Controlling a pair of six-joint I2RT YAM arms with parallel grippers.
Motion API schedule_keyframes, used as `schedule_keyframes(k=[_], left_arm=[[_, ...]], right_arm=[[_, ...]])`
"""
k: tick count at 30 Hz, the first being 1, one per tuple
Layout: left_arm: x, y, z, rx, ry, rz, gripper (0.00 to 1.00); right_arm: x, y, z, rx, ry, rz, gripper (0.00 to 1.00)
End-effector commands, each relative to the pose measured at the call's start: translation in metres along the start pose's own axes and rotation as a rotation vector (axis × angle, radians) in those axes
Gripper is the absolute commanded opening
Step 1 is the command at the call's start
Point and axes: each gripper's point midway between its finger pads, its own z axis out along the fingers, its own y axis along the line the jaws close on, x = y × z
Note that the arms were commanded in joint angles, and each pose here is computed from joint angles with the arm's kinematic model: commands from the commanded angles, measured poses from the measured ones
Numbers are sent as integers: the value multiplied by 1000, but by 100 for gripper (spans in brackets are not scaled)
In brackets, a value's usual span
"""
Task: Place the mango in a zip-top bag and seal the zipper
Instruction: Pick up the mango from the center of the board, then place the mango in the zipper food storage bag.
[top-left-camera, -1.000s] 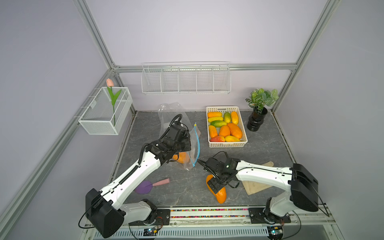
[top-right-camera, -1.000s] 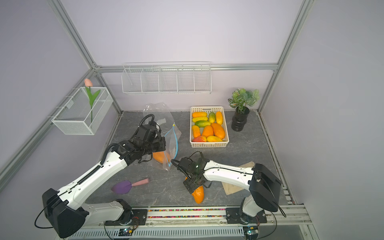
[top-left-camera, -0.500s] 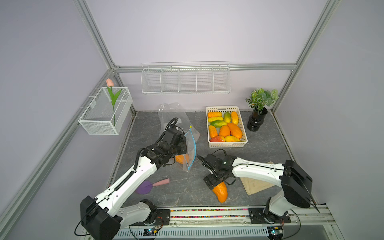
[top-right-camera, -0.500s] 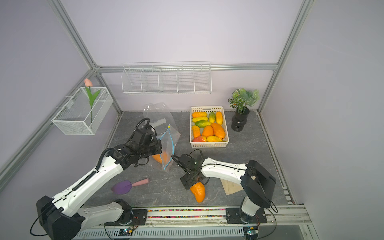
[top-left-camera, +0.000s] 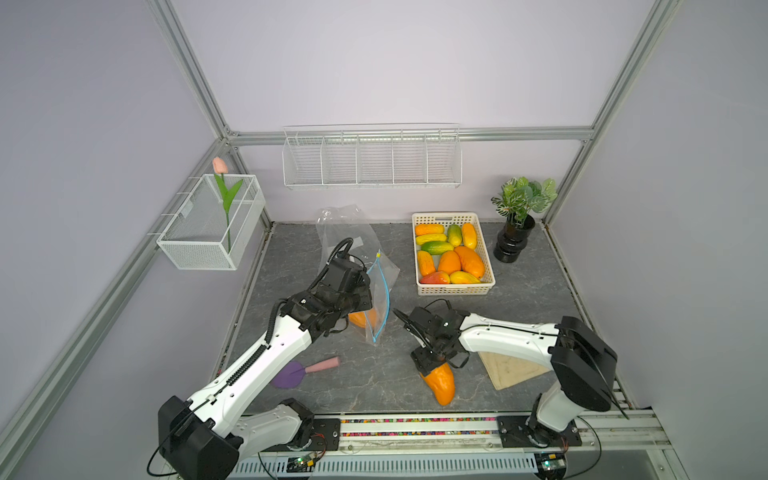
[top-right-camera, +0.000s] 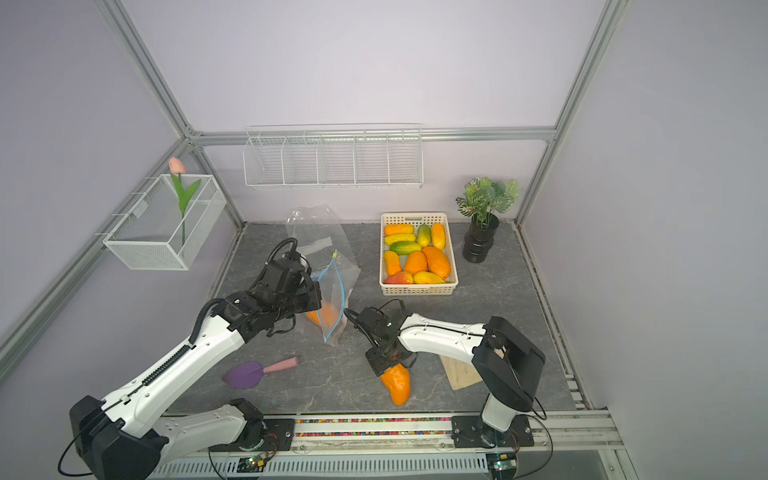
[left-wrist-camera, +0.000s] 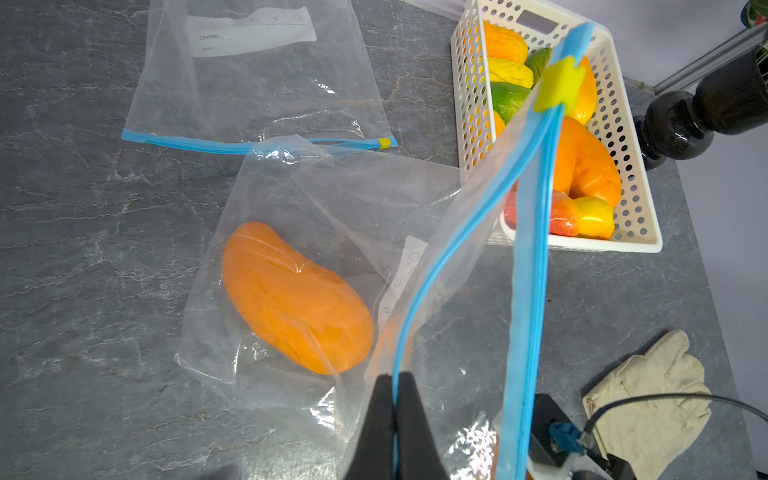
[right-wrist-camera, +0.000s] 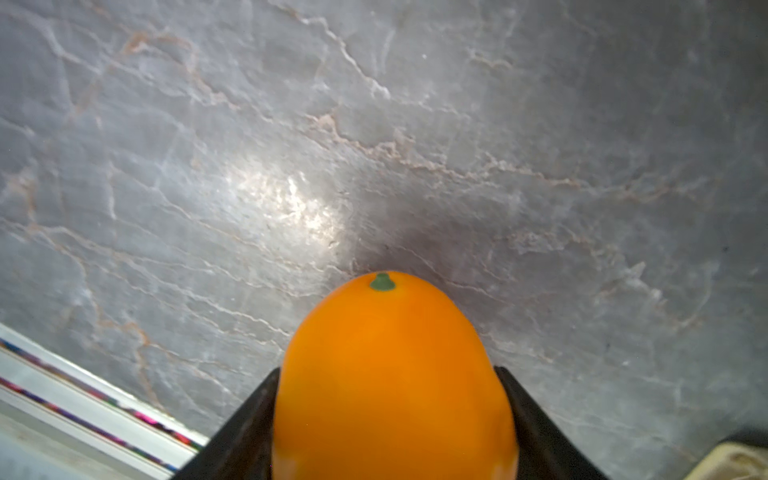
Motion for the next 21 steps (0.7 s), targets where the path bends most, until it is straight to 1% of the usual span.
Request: schedule_keyframes(k=[1,3,4,6,8,10,11,14,17,19,21], left_arm=[[-1,3,-4,2,-6,-19,0],[-5,-3,-7,24,-10,-21,0],[-8,-8,-9,41,-14,-22,0],[-17,-17,-15,72,-25,-23,0],[-28,-27,-21,102,-36,-19,0],[-35,-38,-24,136,-36,-5,0],[-38,-43,-25,154,-33,-5,0],[-44,-57,-26,203,-23,-13,0],[-54,-66,-33,234,-39,-21,0],[-61,-71,-41,250,-54,-23,0],[-67,-76,-48,271,-66,-20,0]], right_arm=[[-14,-5,-31,-14,-96,33,56],[-28,-9,-57,-42,-197,71,49],[-39,-12,-75,-65,-268,96,45],[-62,-15,-120,-126,-452,133,38],[-89,-11,-183,-210,-712,142,35],[-110,-4,-248,-308,-974,125,31],[-117,-1,-280,-350,-1103,115,30],[-135,3,-339,-403,-1370,97,31],[-155,5,-365,-408,-1506,103,31],[-168,9,-371,-407,-1556,93,31],[-181,12,-370,-400,-1589,97,30]])
